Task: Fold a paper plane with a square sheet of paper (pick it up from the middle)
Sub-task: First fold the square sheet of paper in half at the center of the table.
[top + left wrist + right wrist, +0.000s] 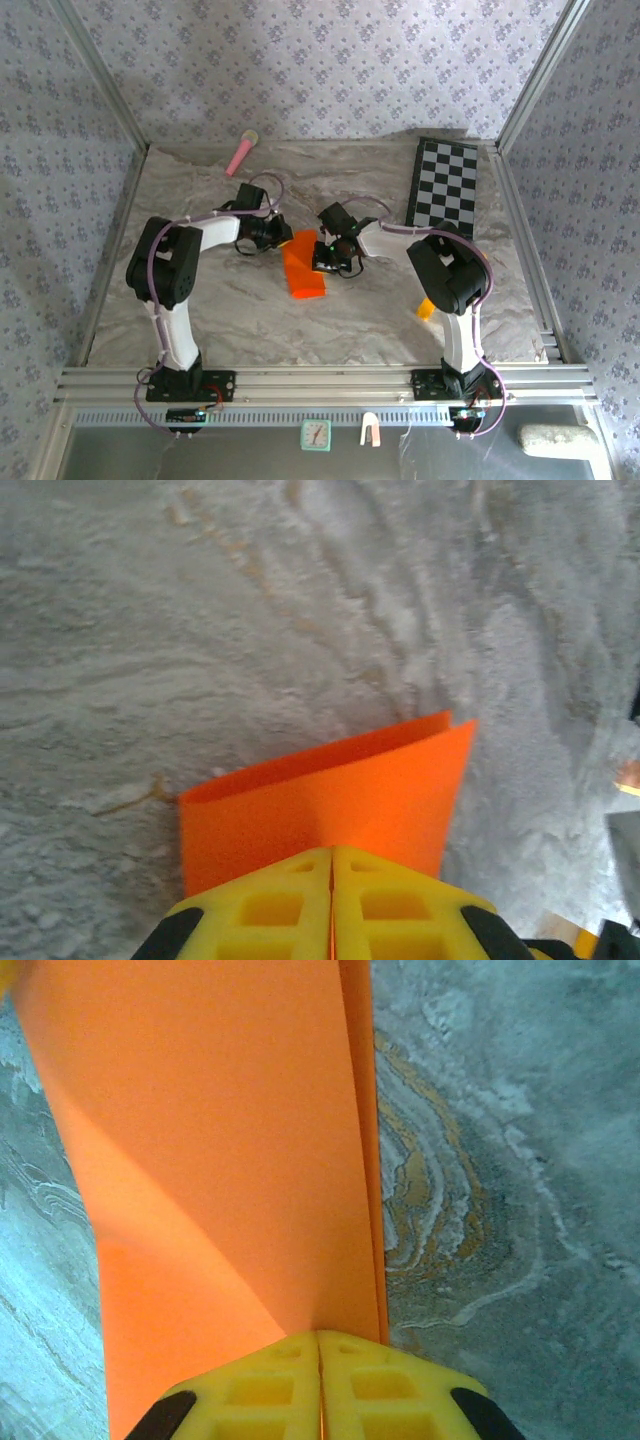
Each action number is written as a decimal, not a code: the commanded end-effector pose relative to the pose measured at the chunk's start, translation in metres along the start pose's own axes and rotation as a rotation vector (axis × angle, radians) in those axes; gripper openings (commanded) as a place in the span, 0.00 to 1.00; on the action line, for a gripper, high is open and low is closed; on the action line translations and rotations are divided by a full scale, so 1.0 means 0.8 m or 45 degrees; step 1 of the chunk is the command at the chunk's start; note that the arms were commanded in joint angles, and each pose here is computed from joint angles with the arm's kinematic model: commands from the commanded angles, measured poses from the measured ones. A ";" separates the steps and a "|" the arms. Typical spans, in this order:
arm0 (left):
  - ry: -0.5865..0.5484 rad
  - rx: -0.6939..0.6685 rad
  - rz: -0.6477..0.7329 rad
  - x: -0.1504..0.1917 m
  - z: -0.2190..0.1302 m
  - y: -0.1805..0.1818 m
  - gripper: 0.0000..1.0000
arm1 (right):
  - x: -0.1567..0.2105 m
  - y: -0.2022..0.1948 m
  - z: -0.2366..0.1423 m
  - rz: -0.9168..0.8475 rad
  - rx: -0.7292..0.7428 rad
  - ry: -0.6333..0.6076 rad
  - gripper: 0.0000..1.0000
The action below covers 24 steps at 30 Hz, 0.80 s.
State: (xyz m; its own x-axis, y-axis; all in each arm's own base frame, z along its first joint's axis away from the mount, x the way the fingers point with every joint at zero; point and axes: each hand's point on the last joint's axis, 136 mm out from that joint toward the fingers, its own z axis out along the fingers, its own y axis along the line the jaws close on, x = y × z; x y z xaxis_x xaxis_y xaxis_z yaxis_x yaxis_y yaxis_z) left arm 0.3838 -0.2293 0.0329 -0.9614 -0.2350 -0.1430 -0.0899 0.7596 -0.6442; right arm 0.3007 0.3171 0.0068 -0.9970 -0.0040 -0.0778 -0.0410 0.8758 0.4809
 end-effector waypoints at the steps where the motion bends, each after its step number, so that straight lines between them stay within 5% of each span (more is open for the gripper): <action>1: -0.026 -0.094 0.001 -0.014 0.001 0.013 0.09 | 0.077 -0.150 0.035 0.134 0.519 0.225 0.08; 9: -0.117 -0.285 -0.033 -0.049 -0.010 0.066 0.09 | 0.079 -0.152 0.036 0.138 0.522 0.230 0.08; 14: -0.149 -0.251 -0.009 -0.064 -0.033 0.049 0.09 | 0.079 -0.153 0.036 0.142 0.521 0.228 0.08; 19: -0.124 -0.074 0.023 -0.031 -0.065 -0.015 0.11 | 0.079 -0.152 0.035 0.147 0.515 0.228 0.08; 24: -0.028 0.001 -0.060 0.030 -0.059 -0.031 0.09 | 0.080 -0.152 0.037 0.150 0.510 0.236 0.07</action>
State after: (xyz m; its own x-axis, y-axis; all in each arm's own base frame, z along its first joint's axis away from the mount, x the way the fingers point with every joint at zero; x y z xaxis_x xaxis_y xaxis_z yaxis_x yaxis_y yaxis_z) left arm 0.3774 -0.2113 0.0829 -0.9342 -0.2774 -0.2243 -0.0881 0.7888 -0.6083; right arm 0.3002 0.3169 0.0051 -0.9968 -0.0034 -0.0803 -0.0420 0.8740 0.4841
